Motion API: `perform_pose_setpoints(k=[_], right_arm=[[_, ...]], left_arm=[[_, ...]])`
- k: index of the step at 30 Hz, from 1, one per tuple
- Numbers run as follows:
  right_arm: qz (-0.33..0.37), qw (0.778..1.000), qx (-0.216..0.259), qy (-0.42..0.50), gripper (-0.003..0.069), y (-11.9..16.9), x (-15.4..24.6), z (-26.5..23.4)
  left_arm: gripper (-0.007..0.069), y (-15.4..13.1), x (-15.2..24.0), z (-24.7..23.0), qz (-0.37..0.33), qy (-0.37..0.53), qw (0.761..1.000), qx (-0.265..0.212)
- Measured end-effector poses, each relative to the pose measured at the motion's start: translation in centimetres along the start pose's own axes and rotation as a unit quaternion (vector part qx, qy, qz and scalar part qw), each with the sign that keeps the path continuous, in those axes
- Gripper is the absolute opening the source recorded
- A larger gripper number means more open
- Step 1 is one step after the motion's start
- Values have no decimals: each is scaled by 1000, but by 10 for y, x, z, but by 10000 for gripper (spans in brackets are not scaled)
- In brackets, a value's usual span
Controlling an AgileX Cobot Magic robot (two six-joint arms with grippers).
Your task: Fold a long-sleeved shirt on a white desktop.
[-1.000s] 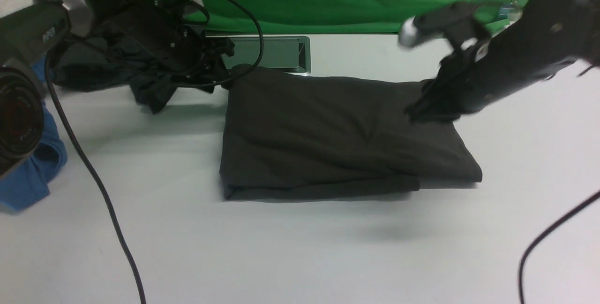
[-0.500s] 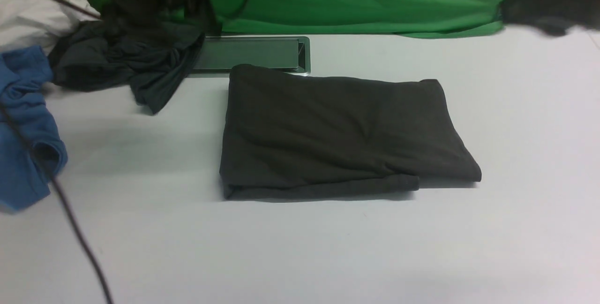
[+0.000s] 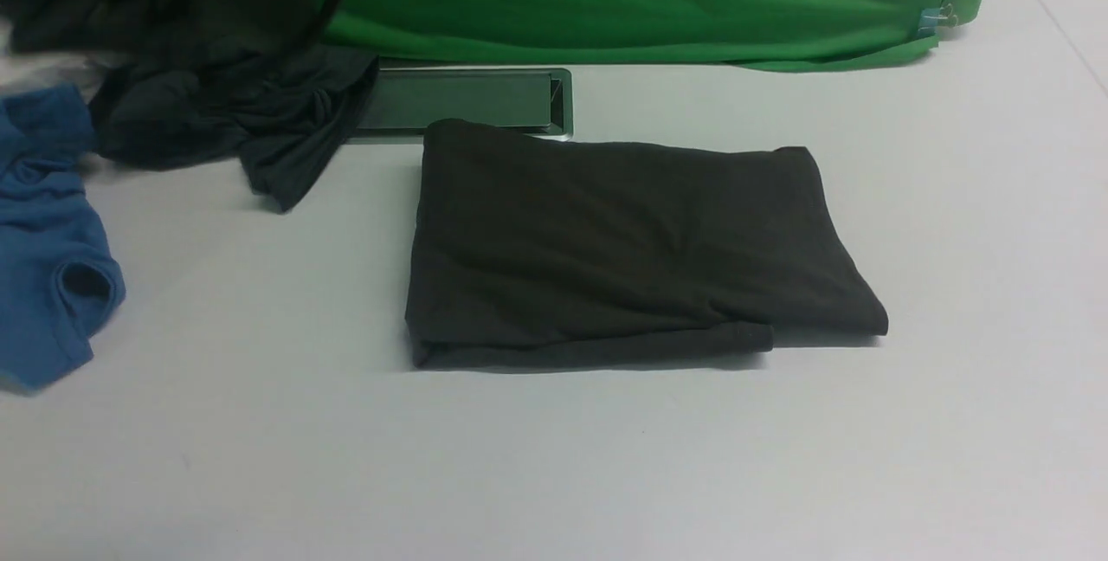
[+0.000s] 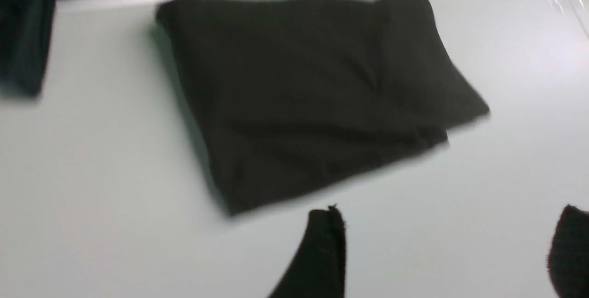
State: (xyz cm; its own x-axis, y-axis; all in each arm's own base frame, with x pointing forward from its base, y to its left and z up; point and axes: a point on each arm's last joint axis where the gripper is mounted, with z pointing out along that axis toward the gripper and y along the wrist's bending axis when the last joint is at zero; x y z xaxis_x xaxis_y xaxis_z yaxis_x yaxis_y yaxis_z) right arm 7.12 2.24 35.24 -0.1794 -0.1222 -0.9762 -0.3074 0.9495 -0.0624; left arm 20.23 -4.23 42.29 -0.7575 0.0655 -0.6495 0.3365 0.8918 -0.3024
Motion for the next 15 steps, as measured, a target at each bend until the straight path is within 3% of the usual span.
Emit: perform_pose_setpoints(k=[2,7,11,15], right_arm=[[1,1000,-6,-1,20,2,13,-6],[-5,998,-34,-43,19,6,30,-25],[-6,997,-38,-67,24,6,29,-32],[-6,997,-37,-68,31,6,28,-32]], left_arm=[[535,-7,26,-10,1,-2,1000,0],[280,-24,120,-33,4,-26,1000,-4],[67,-28,165,-38,2,-48,999,-11],[17,-33,181,-47,14,-78,997,-12]])
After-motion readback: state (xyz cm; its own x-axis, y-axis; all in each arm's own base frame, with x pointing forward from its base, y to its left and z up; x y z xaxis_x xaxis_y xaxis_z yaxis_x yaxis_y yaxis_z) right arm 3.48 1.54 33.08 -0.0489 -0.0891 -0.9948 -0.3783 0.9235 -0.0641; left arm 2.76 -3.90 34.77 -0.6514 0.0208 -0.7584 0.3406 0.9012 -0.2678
